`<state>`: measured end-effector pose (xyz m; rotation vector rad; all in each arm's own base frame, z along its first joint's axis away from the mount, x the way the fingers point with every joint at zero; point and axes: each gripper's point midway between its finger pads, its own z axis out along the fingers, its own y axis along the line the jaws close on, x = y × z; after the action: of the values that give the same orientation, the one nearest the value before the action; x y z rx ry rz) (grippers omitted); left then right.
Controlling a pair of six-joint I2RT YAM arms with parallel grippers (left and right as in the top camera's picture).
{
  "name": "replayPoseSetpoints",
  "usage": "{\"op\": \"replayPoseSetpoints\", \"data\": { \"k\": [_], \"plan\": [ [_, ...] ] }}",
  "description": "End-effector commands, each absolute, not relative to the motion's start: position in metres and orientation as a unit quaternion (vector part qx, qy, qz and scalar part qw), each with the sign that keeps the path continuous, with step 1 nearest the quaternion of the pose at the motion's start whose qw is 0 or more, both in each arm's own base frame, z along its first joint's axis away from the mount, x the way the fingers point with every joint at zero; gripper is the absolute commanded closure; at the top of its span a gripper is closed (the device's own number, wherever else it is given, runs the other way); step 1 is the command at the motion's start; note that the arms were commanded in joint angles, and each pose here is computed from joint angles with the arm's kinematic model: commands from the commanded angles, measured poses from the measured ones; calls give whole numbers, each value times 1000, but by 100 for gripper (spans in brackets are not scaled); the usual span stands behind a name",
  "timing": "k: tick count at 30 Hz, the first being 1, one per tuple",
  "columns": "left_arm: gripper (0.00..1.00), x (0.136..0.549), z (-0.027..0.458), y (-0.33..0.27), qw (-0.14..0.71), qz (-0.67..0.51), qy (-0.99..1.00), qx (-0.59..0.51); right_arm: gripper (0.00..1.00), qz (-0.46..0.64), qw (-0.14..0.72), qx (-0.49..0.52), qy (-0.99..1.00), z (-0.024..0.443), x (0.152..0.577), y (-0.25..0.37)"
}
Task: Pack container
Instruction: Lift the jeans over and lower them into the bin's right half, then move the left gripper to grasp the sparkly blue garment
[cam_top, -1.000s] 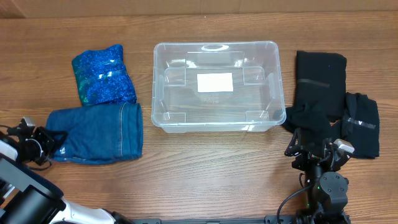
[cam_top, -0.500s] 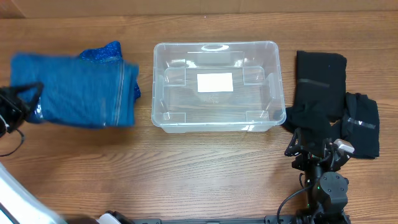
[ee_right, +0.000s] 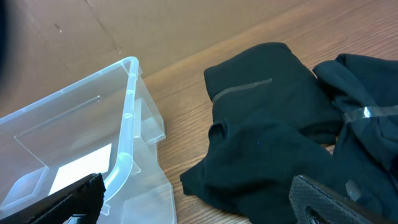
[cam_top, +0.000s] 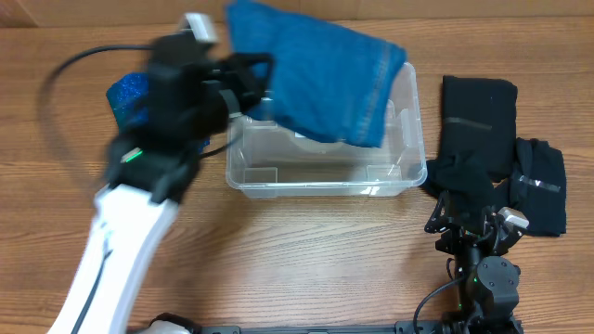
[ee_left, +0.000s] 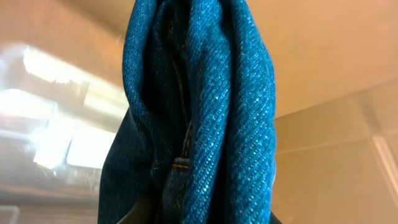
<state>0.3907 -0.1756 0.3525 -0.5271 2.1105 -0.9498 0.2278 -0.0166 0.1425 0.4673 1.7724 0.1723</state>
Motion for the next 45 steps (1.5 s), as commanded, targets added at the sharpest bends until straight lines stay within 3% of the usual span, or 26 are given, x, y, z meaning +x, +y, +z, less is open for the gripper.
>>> {"op": "replayPoseSetpoints", "data": {
  "k": [1, 5, 11, 12, 13, 14, 16, 17, 22, 29, 39, 45],
  "plan": [
    [96, 431, 300, -194, 343, -348, 819, -301, 0, 75, 608, 204, 764, 142, 228, -17],
    [96, 446, 240, -215, 296, -318, 841, -322, 0, 75, 608, 204, 764, 142, 228, -17],
    [96, 448, 197, -230, 284, -270, 865, -313, 0, 76, 608, 204, 764, 142, 228, -17],
    [83, 447, 196, -231, 284, -268, 871, -299, 0, 75, 608, 204, 764, 142, 228, -17],
    [27, 445, 197, -233, 284, -267, 878, -278, 0, 75, 608, 204, 764, 142, 228, -17],
    [18, 442, 203, -229, 289, -261, 887, -248, 0, 75, 608, 204, 764, 142, 228, -17],
    [16, 435, 214, -209, 295, -244, 895, -229, 0, 75, 608, 204, 764, 142, 228, -17],
    [1, 431, 221, -192, 298, -231, 896, -232, 0, 75, 608, 204, 764, 142, 228, -17],
    [0, 419, 251, -56, 328, -150, 896, -258, 0, 75, 608, 204, 764, 142, 228, -17],
    [0, 412, 204, 99, 273, -180, 896, -302, 0, 75, 608, 204, 764, 142, 228, -17],
    [0, 430, 50, 148, 179, -234, 917, -267, 0, 75, 608, 204, 764, 142, 228, -17],
    [0, 460, 21, 138, 206, -260, 914, -234, 0, 75, 608, 204, 764, 142, 228, -17]
  ]
}}
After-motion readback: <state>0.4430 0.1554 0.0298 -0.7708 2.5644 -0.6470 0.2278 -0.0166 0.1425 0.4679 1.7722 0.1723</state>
